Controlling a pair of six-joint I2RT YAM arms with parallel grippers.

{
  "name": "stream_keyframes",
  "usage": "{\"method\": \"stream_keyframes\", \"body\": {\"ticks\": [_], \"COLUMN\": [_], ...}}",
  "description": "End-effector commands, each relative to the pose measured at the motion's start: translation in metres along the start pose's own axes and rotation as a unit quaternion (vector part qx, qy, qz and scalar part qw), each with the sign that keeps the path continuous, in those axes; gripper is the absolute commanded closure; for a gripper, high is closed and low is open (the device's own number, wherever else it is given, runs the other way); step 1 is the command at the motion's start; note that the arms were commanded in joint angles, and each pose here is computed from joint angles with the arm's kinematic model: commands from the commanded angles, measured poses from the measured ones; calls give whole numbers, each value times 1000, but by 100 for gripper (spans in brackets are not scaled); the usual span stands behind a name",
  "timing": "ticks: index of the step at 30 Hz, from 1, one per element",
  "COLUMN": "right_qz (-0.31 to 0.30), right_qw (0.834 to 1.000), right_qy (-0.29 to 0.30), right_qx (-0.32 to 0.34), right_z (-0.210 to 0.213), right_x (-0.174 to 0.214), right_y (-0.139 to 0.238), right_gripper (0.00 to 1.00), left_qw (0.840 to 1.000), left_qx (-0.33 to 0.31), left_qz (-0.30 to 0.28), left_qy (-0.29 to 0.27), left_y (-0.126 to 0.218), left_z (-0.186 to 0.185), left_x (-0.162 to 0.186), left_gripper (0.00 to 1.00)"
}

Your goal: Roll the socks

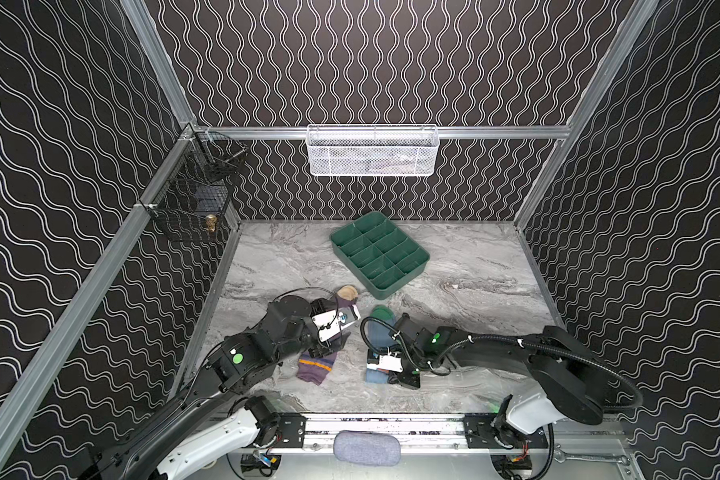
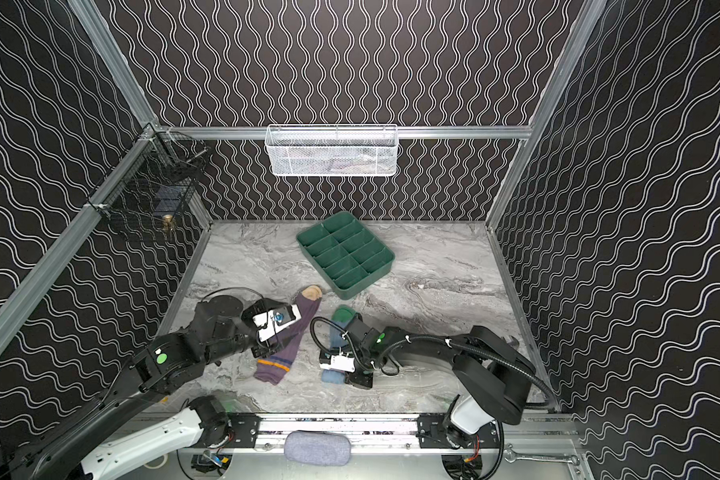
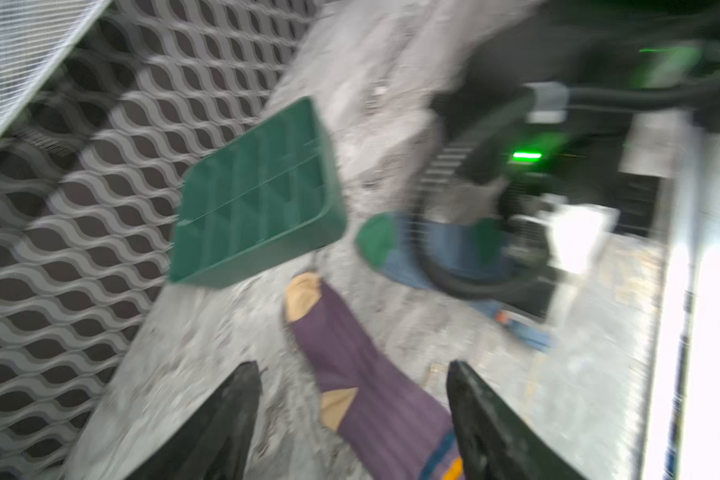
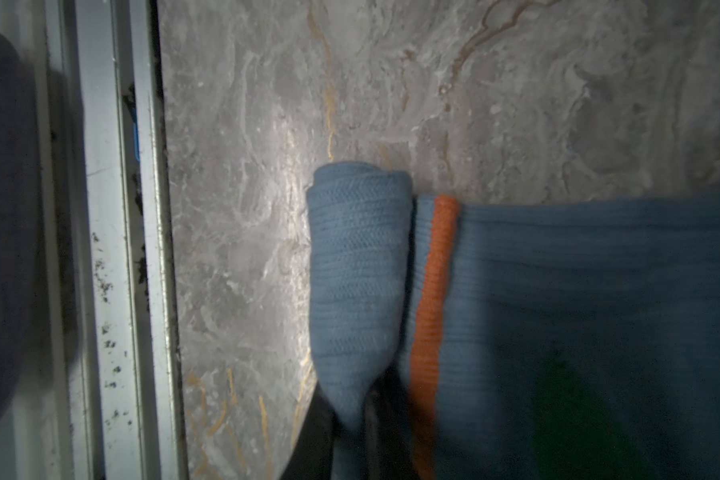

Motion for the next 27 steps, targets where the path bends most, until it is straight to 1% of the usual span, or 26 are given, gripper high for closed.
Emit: {"method": "stream_keyframes", "body": {"ticks": [1,3,5,7,9,11,13,16,19,23,27], "right_qz": [61,64,70,78,80,81,79,76,75,72,71], "right_qw": [997,996,995,994,994,993,993,993,993,993,993], "right_qy": [-36,-47,-54,-61,-65,-70,-74,-78,-79,-80,-80], "right_qx": [-26,-32,-34,-38,-39,-39,-40,-41,-43,-47,-45], "right_z": [-3,-8,-12,-15,-17,-19,-21,-23,-23,-24,-26], "right_x": [22,25,28,33,35,38,39,40,41,41,41], "right_y": [-3,-4,-7,-11,-12,-14,-13,-13,-14,-15,-14], "right_gripper": [100,100,100,100,100,100,100,100,100,100,100], "left_qw": [994,990,984,973,962,952,944,939,934,940,943], "left_qx": [92,100,102,93,85,87,83,71,77,88,105], "left_qz": [26,71,105,130,146,162,182,225,253,243,241], "left_qy": [-44,-64,-103,-165,-214,-245,-262,-252,-240,-221,-206], "left_y": [-5,-19,-33,-49,-67,-86,-110,-143,-166,-178,-180], "left_z": [-17,-20,-31,-50,-72,-91,-106,-117,-127,-135,-139], "left_x": [10,20,24,27,29,33,39,46,55,57,54], "left_gripper": [23,23,23,22,22,23,24,29,34,38,52]}}
Point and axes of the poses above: each gripper's point midway between its finger pads, its own y axis back along the fingers, its own z axis along the line the jaws close on, x = y × z, the point moved 9 cm from there along y, back along the fingers, and after that the axes turned 5 degrees about y, right-handed, at the moved point
